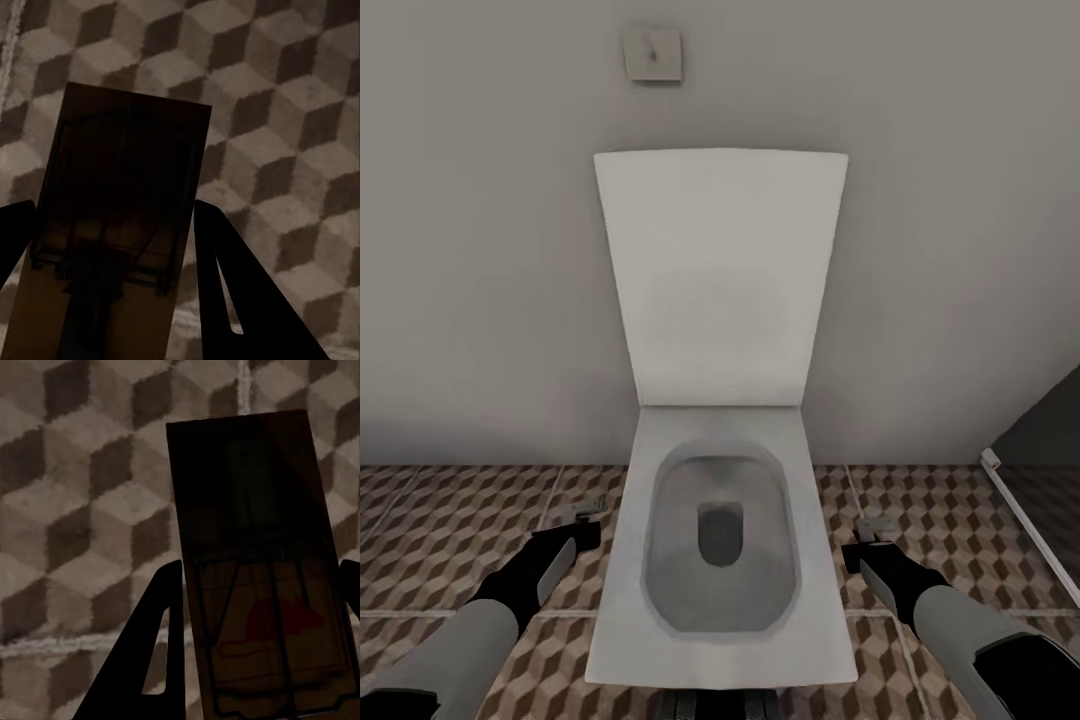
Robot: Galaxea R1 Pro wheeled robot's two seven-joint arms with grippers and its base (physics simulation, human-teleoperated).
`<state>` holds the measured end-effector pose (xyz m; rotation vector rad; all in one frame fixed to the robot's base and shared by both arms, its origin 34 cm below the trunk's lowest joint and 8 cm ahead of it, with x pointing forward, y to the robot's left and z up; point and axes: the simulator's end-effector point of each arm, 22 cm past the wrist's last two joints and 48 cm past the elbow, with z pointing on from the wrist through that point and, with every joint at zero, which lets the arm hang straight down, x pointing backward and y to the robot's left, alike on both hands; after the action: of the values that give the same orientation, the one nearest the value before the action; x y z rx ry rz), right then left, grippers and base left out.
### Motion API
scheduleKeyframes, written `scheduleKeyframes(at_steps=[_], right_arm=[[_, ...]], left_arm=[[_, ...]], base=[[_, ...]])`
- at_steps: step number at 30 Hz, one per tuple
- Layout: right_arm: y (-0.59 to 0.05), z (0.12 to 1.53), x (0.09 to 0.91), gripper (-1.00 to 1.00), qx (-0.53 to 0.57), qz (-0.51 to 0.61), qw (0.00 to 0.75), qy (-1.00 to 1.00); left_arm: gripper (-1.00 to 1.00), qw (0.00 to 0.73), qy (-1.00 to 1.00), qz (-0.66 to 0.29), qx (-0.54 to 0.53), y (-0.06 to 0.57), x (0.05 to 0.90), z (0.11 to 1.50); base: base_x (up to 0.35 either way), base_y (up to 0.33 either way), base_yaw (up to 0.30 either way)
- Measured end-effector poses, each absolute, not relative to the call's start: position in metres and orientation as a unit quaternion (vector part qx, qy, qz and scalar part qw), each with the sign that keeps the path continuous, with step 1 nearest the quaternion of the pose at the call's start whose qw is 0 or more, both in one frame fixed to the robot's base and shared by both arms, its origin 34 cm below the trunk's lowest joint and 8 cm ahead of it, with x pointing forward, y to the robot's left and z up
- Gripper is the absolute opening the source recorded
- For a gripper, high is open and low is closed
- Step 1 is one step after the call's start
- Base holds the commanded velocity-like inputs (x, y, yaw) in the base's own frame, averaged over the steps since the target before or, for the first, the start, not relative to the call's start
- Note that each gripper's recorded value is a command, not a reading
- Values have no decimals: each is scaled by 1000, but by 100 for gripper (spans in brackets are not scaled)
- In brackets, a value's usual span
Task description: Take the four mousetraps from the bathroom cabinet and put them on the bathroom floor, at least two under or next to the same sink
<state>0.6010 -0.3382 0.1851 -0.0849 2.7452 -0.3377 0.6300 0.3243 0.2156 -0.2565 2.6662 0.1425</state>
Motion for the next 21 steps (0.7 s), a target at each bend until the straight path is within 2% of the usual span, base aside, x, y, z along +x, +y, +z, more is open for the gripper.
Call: scheduleKeyframes(at_steps=[21], right_arm=[[-340, 138, 568, -100, -34, -120, 146, 981]], left_arm=[[-100, 184, 977, 57, -92, 326, 601, 165]], base=[[0, 0, 0]])
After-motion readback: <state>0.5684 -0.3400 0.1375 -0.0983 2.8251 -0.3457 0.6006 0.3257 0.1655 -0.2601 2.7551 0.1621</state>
